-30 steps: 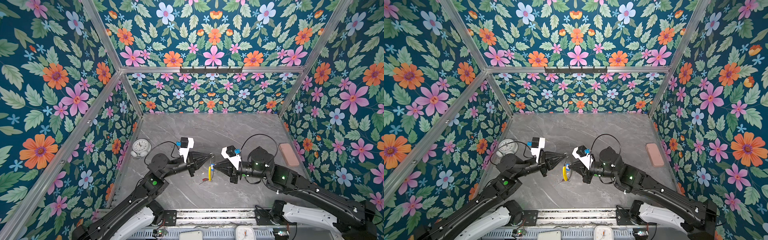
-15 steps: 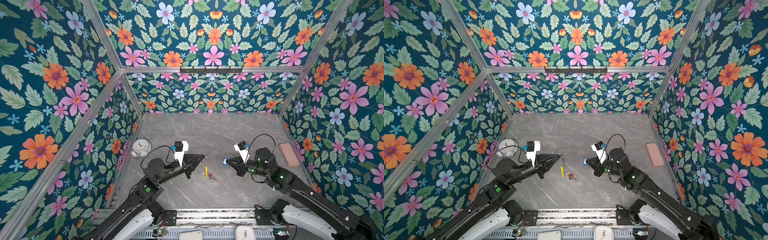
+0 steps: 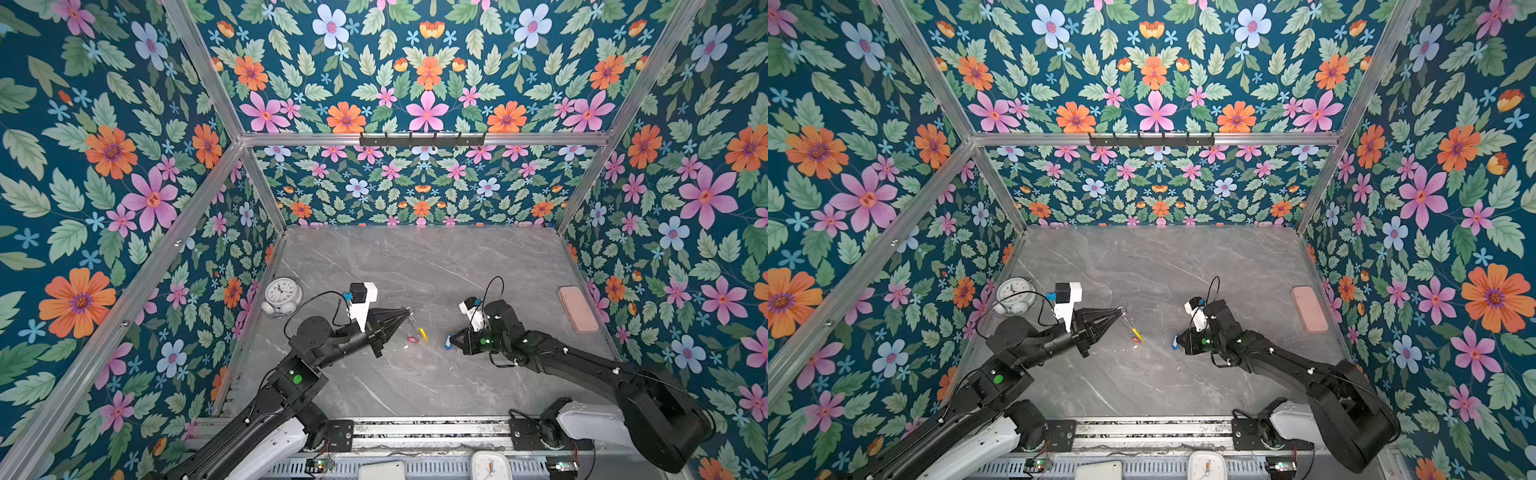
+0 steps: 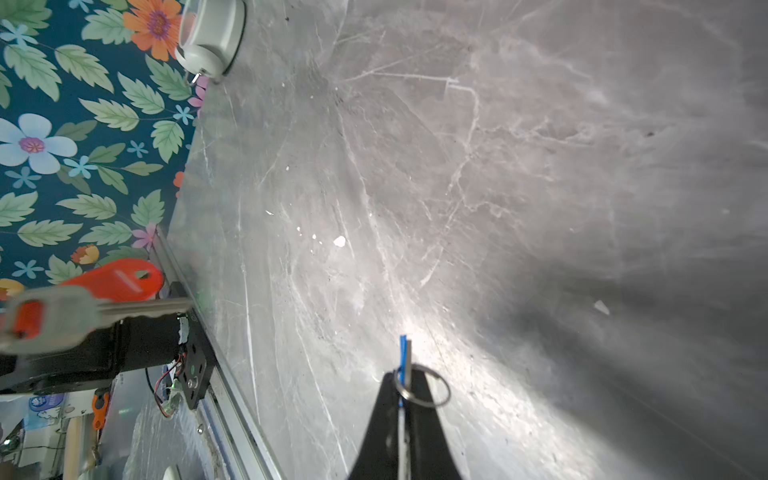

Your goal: Remove the keys from the keyring

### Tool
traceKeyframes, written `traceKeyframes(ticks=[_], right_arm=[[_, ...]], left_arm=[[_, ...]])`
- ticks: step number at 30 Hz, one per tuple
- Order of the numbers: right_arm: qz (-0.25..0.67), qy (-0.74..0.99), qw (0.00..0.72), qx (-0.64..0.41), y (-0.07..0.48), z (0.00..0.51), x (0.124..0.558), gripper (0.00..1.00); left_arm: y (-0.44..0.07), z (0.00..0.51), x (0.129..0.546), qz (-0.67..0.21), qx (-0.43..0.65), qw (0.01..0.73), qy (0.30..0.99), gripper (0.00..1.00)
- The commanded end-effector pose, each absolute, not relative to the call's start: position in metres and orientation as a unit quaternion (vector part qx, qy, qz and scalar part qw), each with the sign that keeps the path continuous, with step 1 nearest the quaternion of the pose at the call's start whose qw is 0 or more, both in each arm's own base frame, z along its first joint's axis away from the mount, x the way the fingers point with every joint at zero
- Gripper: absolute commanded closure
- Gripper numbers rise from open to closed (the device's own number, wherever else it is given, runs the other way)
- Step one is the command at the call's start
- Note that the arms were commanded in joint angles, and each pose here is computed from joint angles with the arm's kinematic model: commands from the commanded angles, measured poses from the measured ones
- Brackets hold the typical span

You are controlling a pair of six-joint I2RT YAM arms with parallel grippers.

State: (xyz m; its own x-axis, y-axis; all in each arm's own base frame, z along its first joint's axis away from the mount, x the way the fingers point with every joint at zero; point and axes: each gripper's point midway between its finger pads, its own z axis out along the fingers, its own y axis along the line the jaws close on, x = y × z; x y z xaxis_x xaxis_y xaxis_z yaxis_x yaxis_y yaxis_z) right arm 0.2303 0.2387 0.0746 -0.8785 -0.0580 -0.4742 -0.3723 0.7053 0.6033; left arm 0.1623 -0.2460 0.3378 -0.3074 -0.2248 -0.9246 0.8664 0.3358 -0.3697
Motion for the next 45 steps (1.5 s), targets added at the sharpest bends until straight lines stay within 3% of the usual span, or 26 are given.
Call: traceKeyframes(ticks=[1,5,19,26,30,36,45], right_arm=[[0.375,0.895,0.212,-0.119,0.246,0.075,0.235,1.0],[0.368,0.903,0.19,-0.113,0.247,0.063,0.235,1.0],[0.315,0.932,0.163,-0.081,0.234,0.042,0.239,0.8],[0.301,0.932,0.188,-0.077,0.228,0.06,0.244,0.67],[0.323,0.912,0.233,-0.093,0.23,0.098,0.247,0.64],[0.407,0.835,0.34,-0.147,0.243,0.194,0.241,0.59],[0.455,0.704,0.459,-0.294,0.283,0.313,0.191,0.51]], left_arm=[[-0.245,0.348,0.16,-0.523,0.26,0.541,0.606,1.0],[-0.245,0.348,0.16,-0.523,0.259,0.541,0.606,1.0],[-0.244,0.349,0.16,-0.522,0.259,0.543,0.605,1.0],[-0.244,0.348,0.16,-0.522,0.258,0.542,0.606,1.0],[-0.244,0.348,0.16,-0.522,0.258,0.541,0.607,1.0],[-0.246,0.348,0.162,-0.524,0.253,0.54,0.607,1.0],[-0.249,0.348,0.17,-0.527,0.238,0.537,0.614,1.0]])
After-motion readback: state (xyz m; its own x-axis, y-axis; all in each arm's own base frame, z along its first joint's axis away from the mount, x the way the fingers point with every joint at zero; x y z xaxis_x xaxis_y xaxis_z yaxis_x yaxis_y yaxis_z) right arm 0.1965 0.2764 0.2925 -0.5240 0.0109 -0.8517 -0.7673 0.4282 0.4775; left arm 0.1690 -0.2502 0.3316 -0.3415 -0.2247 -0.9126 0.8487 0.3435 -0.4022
